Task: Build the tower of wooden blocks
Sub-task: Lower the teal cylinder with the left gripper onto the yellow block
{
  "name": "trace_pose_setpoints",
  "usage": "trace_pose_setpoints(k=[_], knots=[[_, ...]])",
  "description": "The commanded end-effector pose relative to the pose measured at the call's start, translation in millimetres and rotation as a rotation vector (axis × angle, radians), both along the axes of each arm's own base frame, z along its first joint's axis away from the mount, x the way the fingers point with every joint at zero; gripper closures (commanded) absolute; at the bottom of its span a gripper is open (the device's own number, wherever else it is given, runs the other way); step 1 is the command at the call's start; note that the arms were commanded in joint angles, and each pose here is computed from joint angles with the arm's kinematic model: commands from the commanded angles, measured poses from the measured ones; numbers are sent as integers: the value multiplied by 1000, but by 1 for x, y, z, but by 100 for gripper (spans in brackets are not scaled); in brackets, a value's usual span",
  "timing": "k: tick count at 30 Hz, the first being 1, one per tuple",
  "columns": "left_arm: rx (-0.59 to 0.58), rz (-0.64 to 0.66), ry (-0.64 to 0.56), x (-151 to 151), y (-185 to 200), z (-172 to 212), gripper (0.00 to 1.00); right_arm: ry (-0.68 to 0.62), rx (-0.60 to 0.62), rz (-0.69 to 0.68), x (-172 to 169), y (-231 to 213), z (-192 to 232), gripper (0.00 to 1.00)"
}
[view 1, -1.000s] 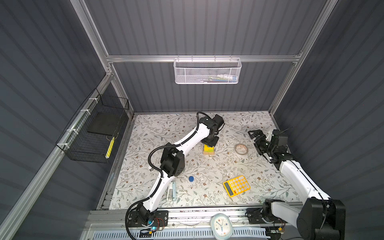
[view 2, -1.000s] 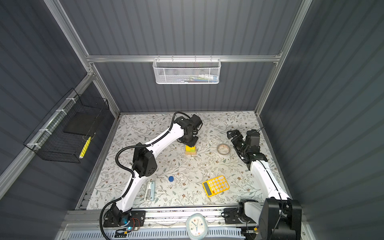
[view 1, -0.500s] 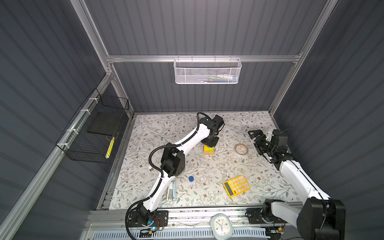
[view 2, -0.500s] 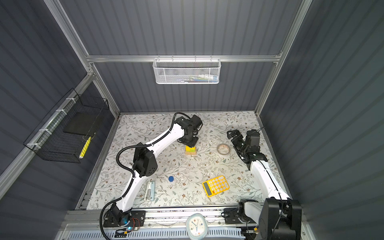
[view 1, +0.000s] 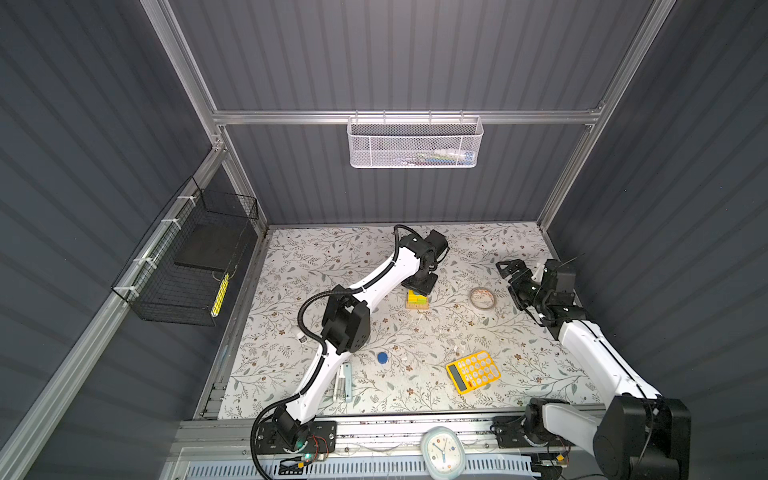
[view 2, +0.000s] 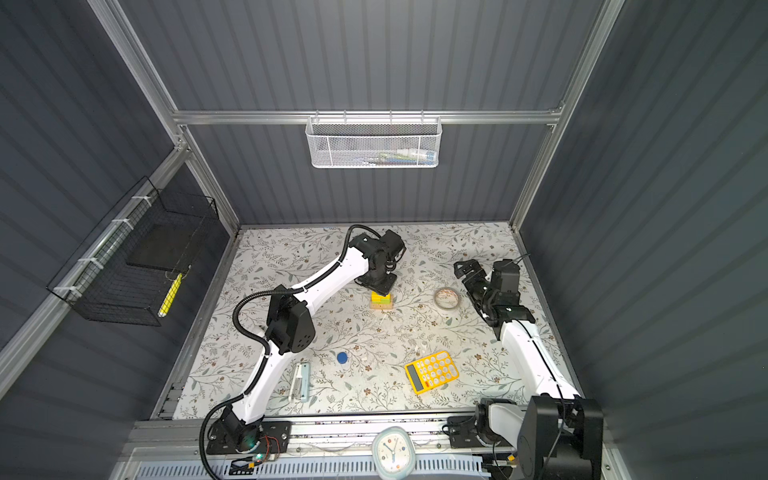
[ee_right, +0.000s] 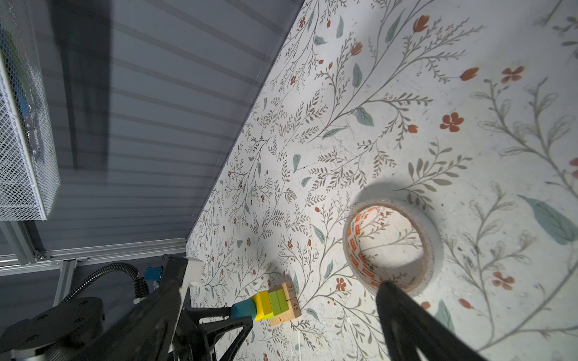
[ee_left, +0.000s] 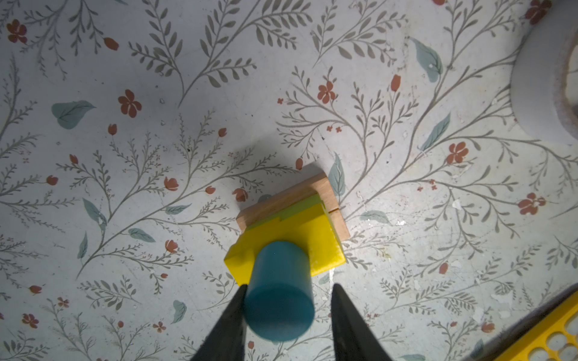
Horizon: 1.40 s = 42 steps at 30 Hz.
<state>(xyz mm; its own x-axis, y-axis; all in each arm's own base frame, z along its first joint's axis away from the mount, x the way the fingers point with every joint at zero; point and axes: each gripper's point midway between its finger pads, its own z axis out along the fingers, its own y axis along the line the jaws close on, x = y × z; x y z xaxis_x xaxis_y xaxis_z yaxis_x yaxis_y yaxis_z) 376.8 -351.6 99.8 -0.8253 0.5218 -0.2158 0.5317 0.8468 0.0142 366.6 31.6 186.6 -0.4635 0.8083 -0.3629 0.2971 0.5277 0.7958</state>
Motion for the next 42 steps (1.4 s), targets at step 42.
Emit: trace_pose_setpoints(k=[42], knots=[[6,14,18,5,1,-10,57,-23,21,34,5,4,8,1]])
